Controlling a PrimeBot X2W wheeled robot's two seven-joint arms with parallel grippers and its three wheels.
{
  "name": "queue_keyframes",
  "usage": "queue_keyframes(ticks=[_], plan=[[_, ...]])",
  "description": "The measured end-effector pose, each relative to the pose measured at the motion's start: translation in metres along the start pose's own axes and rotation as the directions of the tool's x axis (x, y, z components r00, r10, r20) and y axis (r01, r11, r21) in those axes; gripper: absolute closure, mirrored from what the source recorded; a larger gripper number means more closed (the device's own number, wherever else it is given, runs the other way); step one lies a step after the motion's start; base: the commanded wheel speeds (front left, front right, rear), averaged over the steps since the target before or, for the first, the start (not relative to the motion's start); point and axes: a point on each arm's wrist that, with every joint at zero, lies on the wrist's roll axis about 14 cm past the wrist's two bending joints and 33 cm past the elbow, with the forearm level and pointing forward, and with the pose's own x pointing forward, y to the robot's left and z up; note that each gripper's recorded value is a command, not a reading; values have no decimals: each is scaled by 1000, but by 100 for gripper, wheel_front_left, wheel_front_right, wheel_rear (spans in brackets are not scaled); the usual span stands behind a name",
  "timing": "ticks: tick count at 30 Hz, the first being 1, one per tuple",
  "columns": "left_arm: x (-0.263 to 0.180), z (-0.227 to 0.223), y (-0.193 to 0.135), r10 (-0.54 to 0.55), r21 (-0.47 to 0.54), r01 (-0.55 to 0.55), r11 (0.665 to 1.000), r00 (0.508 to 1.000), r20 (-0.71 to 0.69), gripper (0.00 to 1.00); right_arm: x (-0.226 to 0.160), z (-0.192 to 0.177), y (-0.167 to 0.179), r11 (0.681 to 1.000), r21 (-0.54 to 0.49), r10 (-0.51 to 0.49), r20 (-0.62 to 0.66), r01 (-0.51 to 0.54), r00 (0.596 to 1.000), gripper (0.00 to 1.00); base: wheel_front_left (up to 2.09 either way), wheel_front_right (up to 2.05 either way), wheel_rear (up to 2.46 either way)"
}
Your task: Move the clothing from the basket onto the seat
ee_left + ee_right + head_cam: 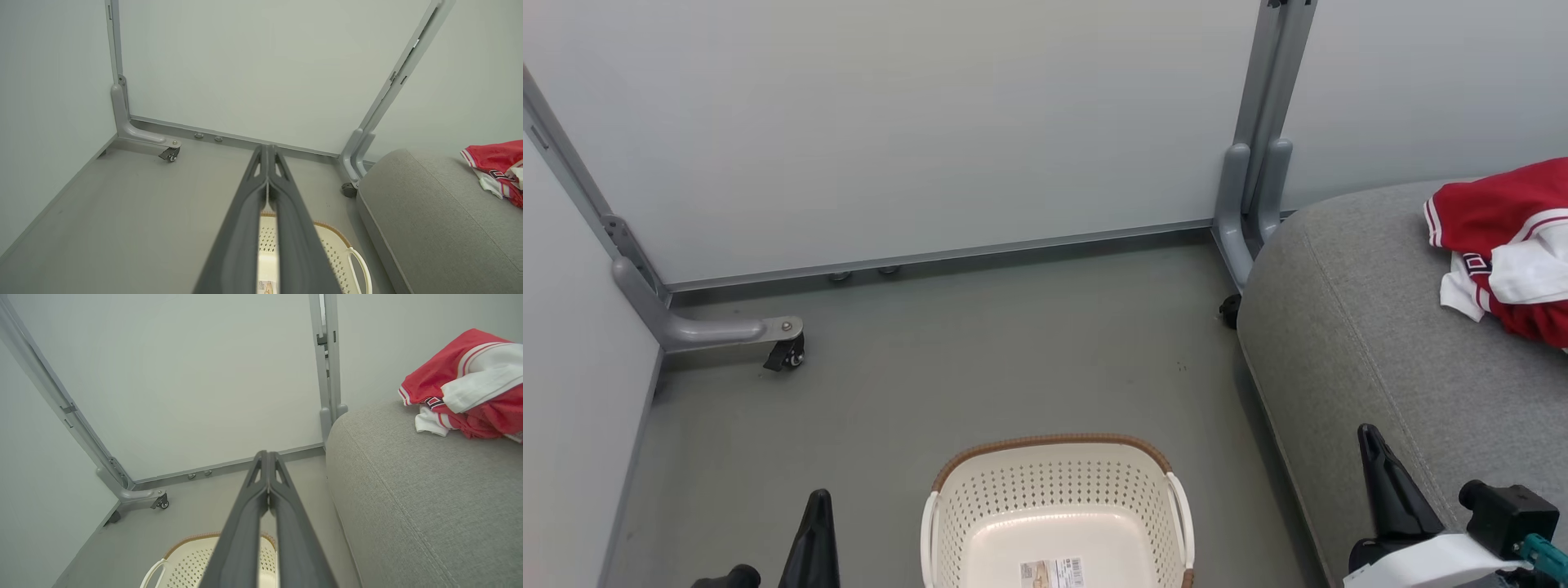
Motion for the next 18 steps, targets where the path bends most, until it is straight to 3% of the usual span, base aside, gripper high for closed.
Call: queue_keyframes(ticks=[8, 18], plan=[[9, 0, 6, 20, -138, -22, 990, 1000, -18, 100, 5, -1, -7, 990, 139, -36, -13, 37, 999, 100, 0, 0, 0], [19, 2, 12, 33, -279, -41, 959, 999, -32, 100, 10, -4, -14, 954, 291, -69, -35, 76, 997, 100, 0, 0, 0]])
